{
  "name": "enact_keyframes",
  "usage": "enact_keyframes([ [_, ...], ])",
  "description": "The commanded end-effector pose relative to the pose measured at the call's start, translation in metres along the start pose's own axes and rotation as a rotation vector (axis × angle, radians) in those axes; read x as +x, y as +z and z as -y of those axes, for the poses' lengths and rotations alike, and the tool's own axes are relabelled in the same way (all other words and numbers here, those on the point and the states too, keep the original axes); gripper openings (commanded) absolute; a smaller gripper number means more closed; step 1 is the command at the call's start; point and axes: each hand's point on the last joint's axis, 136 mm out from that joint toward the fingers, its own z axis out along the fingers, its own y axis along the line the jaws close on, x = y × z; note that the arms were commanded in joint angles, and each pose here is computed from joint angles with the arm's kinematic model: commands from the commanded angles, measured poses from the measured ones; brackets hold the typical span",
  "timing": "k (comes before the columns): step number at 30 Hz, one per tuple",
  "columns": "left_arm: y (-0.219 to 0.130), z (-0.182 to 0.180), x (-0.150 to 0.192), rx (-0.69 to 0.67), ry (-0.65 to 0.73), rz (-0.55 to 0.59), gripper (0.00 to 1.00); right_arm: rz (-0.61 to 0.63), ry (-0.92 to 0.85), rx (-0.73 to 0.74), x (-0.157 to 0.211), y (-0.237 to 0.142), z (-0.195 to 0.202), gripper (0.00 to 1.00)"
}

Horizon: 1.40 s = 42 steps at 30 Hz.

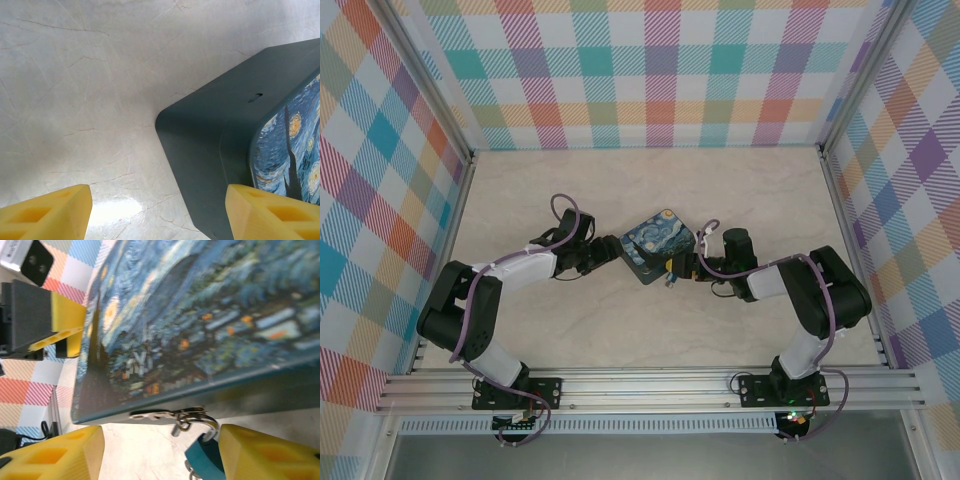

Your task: Unlock the padlock with the key

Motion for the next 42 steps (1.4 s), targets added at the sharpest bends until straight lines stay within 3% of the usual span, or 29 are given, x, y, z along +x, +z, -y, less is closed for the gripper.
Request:
enact_keyframes([
  [1,-0.005,-0.005,0.005,-0.016,0.017,-0.002,0.71,-0.009,-0.027,0.037,0.005,-0.002,0.004,0.65],
  [22,-0.005,-0.004,0.005,-0.012,0.016,-0.003,0.71,-0.035,-0.025,-0.116,0.0,0.015,-0.014,0.63],
  [42,-0.005,-0.004,0.005,-0.012,0.018,-0.002,0.71,-0.006,-0.049,-0.074,0.007,0.005,-0.009,0.44],
])
